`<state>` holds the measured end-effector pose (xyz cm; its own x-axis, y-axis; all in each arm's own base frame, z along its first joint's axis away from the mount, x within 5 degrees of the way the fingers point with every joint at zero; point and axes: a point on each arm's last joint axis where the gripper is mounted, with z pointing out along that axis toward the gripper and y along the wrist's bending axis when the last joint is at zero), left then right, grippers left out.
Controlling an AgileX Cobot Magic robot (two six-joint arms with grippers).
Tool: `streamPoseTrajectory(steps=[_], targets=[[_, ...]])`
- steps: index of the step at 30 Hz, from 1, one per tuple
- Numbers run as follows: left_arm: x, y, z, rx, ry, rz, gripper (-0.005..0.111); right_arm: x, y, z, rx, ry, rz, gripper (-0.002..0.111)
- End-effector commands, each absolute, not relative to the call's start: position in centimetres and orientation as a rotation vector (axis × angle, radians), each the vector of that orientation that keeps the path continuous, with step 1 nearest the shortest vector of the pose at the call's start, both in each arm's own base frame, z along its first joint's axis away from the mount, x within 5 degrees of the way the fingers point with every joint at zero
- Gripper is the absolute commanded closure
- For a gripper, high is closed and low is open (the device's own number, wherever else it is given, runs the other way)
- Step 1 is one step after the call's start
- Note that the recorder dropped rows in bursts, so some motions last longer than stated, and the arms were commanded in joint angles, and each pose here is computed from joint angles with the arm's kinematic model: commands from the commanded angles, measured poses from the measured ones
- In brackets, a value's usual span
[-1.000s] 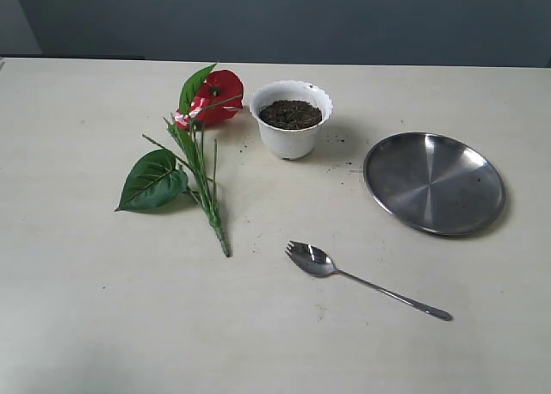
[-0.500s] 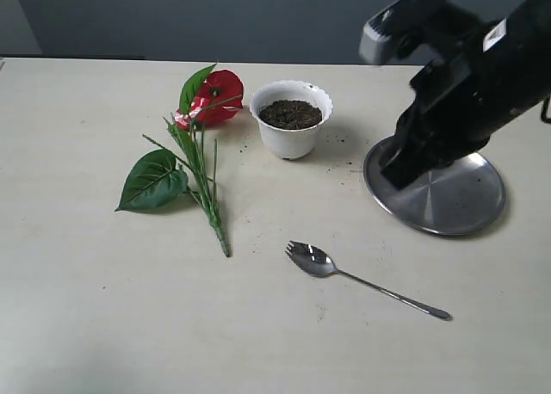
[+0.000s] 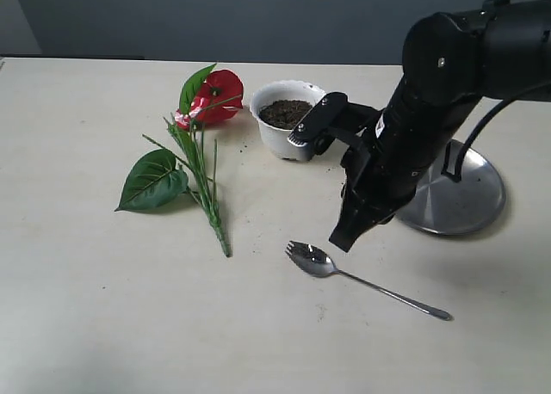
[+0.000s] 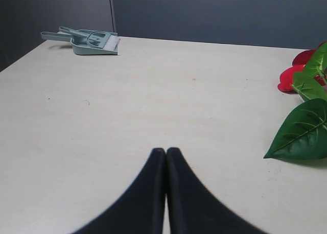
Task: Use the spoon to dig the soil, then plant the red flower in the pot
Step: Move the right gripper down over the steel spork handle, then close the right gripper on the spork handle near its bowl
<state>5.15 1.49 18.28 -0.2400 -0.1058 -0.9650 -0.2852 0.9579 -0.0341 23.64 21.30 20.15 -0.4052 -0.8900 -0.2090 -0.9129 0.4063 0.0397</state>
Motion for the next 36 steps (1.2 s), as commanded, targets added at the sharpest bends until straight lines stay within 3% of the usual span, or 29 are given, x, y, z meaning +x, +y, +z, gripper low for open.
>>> streamPoseTrajectory(steps=[1, 4, 6, 8, 9, 15, 25, 36], targets=[[5.2, 1.5, 18.3, -0.286, 1.801, 0.171, 0.106, 23.8, 21.5, 18.9, -1.639, 2.548, 0.213, 0.109], [5.2, 1.5, 18.3, -0.286, 1.801, 0.171, 0.106, 23.7, 21.5, 18.0, -1.666, 2.600, 0.218, 0.109], [5.2, 1.5, 18.3, -0.286, 1.801, 0.171, 0.106, 23.7, 21.5, 17.4, -1.686, 2.633, 0.218, 0.097], [5.2, 1.5, 18.3, -0.286, 1.801, 0.171, 0.106, 23.5, 21.8, 16.9, -1.662, 2.672, 0.271, 0.077], [5.2, 1.5, 18.3, -0.286, 1.801, 0.171, 0.106, 23.4, 21.8, 16.8, -1.657, 2.680, 0.281, 0.074], [5.2, 1.5, 18.3, -0.286, 1.801, 0.171, 0.106, 23.7, 22.1, 16.4, -1.657, 2.651, 0.277, 0.074], [5.2, 1.5, 18.3, -0.286, 1.801, 0.171, 0.106, 23.7, 22.0, 14.9, -1.988, 2.489, 0.265, 0.074], [5.2, 1.5, 18.3, -0.286, 1.801, 0.171, 0.106, 24.6, 22.2, 13.5, -2.029, 2.399, 0.196, 0.074]])
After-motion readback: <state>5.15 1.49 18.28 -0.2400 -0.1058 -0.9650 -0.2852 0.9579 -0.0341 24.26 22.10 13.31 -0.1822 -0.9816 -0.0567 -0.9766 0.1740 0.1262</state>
